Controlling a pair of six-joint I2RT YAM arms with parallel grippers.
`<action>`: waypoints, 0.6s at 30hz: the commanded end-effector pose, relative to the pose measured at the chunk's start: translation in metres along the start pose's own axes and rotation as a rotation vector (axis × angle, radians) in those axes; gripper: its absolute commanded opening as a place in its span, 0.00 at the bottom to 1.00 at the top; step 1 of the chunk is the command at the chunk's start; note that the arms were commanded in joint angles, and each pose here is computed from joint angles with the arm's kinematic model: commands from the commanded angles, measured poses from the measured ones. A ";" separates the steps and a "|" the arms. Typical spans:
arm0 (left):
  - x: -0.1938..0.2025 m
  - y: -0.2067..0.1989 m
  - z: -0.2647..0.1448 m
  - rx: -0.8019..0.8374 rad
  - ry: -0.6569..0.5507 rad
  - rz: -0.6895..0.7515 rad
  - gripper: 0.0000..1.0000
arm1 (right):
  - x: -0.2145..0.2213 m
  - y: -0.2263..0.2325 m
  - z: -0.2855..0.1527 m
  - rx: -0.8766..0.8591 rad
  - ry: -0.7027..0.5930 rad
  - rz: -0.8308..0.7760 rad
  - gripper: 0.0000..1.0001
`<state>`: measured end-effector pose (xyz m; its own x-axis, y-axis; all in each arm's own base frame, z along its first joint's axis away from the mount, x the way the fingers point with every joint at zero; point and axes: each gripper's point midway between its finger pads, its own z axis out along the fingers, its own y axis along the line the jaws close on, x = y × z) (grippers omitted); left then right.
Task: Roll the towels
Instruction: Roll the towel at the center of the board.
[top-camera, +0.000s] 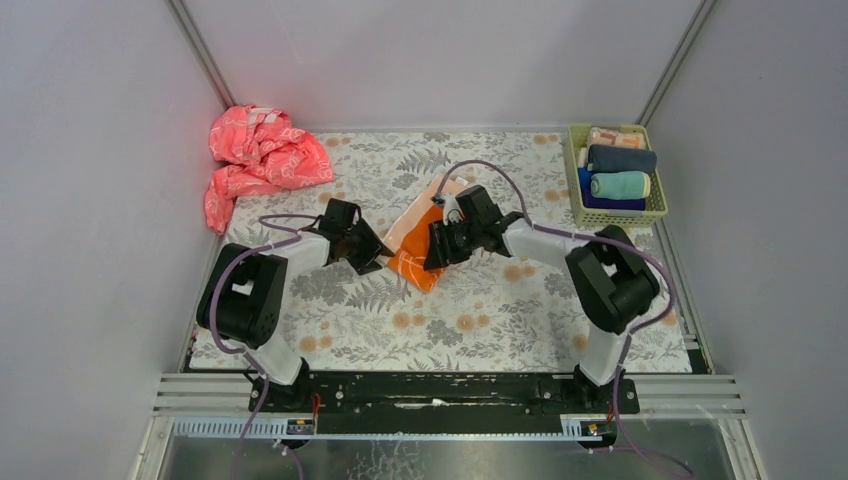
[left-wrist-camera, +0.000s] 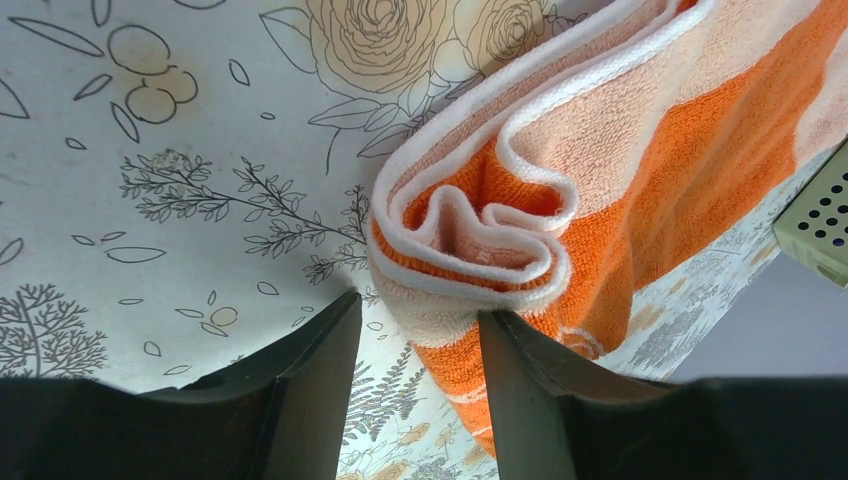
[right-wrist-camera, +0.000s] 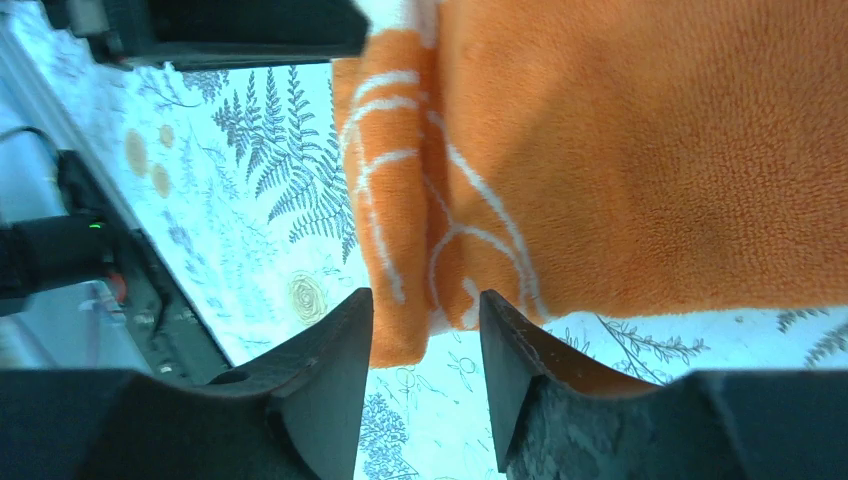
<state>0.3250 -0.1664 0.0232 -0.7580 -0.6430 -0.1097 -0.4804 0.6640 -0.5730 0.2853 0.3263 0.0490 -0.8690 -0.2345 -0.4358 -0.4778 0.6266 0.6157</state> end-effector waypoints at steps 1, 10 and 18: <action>-0.007 0.019 0.006 -0.083 -0.039 0.015 0.47 | -0.018 0.011 -0.024 0.268 -0.089 -0.293 0.53; -0.007 0.020 0.008 -0.097 -0.031 0.020 0.47 | -0.010 0.052 -0.008 0.462 -0.098 -0.692 0.57; -0.007 0.020 0.009 -0.097 -0.028 0.021 0.47 | -0.006 0.045 0.017 0.524 -0.050 -0.770 0.57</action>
<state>0.3280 -0.1658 0.0230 -0.7580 -0.6420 -0.1153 -0.4807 0.6694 -0.5664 0.2499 0.3693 0.0672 -0.3681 -0.6654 -0.6494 -0.8153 0.5668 -0.1186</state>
